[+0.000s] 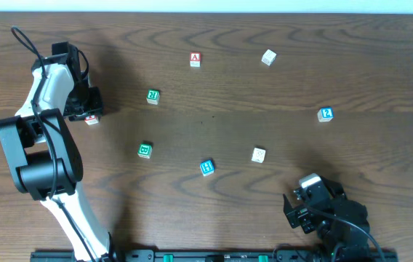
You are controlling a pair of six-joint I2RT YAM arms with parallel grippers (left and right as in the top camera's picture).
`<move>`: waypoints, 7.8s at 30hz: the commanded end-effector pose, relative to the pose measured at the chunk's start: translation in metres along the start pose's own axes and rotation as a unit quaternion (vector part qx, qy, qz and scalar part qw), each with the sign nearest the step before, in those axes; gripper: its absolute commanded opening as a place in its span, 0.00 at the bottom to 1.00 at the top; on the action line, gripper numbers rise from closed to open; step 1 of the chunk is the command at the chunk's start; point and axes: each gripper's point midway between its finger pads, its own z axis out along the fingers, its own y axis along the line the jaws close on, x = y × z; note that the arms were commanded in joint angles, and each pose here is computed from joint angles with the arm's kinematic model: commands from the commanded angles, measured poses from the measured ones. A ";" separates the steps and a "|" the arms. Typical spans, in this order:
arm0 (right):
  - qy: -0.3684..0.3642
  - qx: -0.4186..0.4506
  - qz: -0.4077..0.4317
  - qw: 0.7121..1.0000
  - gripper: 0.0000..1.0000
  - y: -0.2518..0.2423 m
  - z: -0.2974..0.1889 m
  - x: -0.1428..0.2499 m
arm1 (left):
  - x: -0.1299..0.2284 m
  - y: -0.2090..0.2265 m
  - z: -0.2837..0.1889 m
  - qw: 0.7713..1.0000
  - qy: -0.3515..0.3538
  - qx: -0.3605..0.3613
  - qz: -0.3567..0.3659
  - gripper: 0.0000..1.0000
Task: Spell out Ai2
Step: 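Lower the left gripper and grasp the red 'I' block, then carry the red 'I' block right toward the red 'A' block, then set the 'I' block down beside the 'A' block and release, then grasp the red 'A' block with the left gripper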
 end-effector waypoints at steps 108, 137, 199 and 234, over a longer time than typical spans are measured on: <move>0.004 -0.002 -0.001 1.000 0.99 0.001 0.002 0.004 | 0.100 -0.332 -0.012 0.976 -0.034 0.040 0.212 0.06; 0.004 -0.002 -0.001 1.000 0.99 0.001 0.002 0.004 | 0.105 -0.329 -0.012 0.982 -0.016 0.047 0.182 0.11; 0.004 -0.002 -0.001 1.000 0.99 0.001 0.002 0.004 | -0.084 -0.343 -0.010 0.948 -0.260 0.080 0.167 0.71; 0.004 -0.002 -0.001 1.000 0.99 0.001 0.002 0.004 | -0.097 -0.329 -0.008 0.952 -0.258 0.060 0.156 0.18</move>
